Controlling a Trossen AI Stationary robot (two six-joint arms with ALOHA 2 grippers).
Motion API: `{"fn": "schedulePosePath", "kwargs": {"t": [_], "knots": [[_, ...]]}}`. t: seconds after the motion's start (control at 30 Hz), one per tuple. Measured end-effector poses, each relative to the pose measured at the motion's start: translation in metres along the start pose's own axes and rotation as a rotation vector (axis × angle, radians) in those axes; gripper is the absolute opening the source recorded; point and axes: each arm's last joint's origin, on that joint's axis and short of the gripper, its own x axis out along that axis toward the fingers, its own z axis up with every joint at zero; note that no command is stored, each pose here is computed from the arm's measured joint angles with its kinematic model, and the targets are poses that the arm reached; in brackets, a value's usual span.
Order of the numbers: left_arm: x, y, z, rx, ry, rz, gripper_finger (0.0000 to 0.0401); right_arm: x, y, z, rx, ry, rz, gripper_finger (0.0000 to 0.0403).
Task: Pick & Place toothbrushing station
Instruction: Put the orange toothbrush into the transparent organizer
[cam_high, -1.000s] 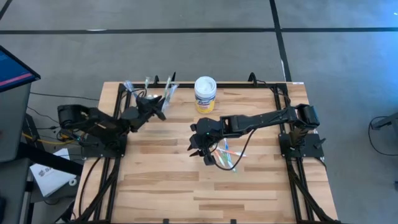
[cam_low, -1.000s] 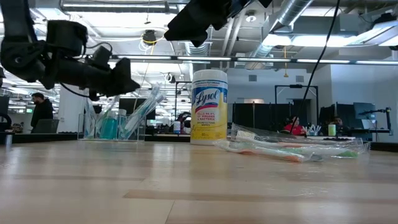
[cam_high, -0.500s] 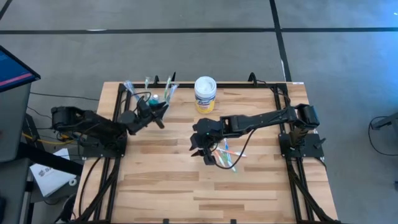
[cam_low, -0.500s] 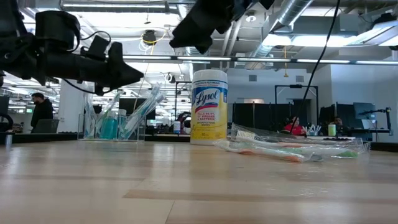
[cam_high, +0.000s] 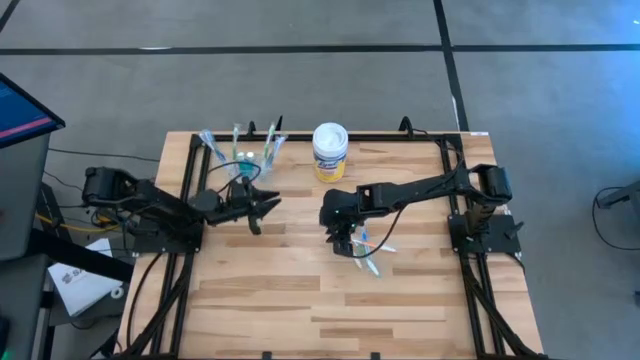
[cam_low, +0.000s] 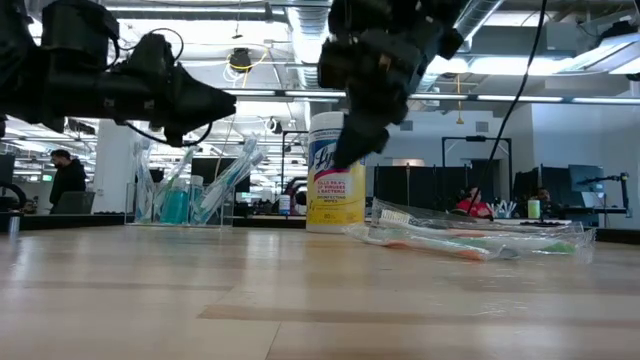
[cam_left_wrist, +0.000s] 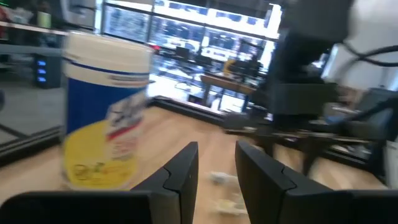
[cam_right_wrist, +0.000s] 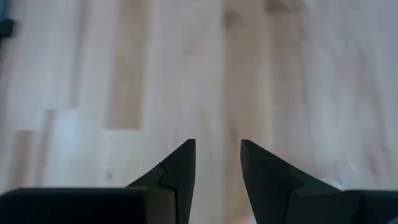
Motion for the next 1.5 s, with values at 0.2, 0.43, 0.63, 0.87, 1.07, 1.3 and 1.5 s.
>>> {"fn": "schedulePosePath", "kwargs": {"t": [0.2, 0.43, 0.63, 0.87, 1.07, 1.3, 1.5], "knots": [[-0.003, -0.013, -0.003, -0.006, 0.018, -0.073, 0.0099, 0.001, -0.012, -0.014, 0.051, 0.094, -0.057, 0.0118], [-0.006, -0.022, -0.005, -0.01, 0.03, -0.124, 0.0099, 0.002, -0.014, -0.028, 0.071, 0.204, -0.071, 0.0118], [-0.007, -0.026, -0.006, -0.012, 0.036, -0.15, 0.0099, 0.002, -0.013, -0.029, 0.07, 0.209, -0.07, 0.0118], [-0.009, -0.03, -0.007, -0.014, 0.042, -0.172, 0.0099, 0.002, -0.013, -0.03, 0.062, 0.223, -0.091, 0.0118], [-0.009, -0.031, -0.007, -0.015, 0.044, -0.178, 0.0099, 0.002, -0.012, -0.031, 0.053, 0.225, -0.112, 0.0118], [-0.009, -0.031, -0.007, -0.015, 0.044, -0.178, 0.0099, 0.003, -0.006, -0.033, 0.041, 0.244, -0.107, 0.0118], [-0.009, -0.031, -0.007, -0.015, 0.044, -0.177, 0.0099, 0.003, -0.005, -0.035, 0.045, 0.267, -0.109, 0.0118]]}}
